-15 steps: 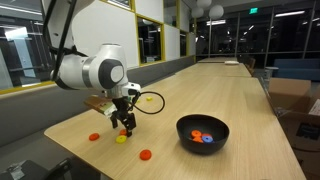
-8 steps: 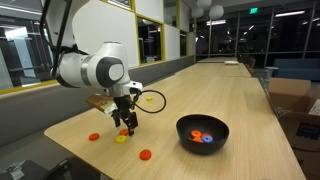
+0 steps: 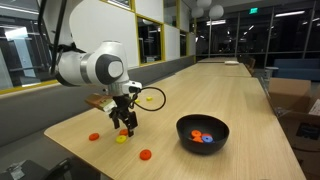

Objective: Put some of the rings in the black bowl

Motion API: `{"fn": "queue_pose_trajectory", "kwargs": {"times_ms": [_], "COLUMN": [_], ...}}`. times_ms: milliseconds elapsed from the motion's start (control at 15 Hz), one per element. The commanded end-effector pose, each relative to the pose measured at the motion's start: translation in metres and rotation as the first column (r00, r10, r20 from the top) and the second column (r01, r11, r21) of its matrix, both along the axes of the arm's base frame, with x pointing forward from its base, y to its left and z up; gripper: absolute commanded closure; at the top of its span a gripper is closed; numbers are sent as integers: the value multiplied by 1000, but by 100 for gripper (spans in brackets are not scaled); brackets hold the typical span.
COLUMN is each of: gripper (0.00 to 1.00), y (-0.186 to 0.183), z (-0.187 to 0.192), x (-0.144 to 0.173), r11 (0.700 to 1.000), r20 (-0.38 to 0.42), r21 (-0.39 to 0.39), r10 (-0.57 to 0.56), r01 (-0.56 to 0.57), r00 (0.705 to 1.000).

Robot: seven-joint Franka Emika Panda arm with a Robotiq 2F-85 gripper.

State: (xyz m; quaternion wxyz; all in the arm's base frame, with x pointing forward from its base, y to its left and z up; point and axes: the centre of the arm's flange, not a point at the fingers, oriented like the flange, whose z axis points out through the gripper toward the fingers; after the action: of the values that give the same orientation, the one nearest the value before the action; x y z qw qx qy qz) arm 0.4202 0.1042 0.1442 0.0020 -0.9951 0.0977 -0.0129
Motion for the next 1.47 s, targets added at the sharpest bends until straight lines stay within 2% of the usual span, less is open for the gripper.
{"fn": "queue_pose_trajectory", "kwargs": {"times_ms": [0,1200,1267,1333,1400], "gripper": [0,0,9,26,32], "y": [3,1,0,-1,-2], "z": [10,4,3,3,3], "x": [-1,4,4,5,5], "r11": [1000,999,999,999,998], "r20": [13,16,16,16,16], "r21": [-1,25,24,23,23], "r10": [10,43,46,49,51], "r01": [-10,-44,-46,-49,-51], "r00": [1000,999,999,999,999]}}
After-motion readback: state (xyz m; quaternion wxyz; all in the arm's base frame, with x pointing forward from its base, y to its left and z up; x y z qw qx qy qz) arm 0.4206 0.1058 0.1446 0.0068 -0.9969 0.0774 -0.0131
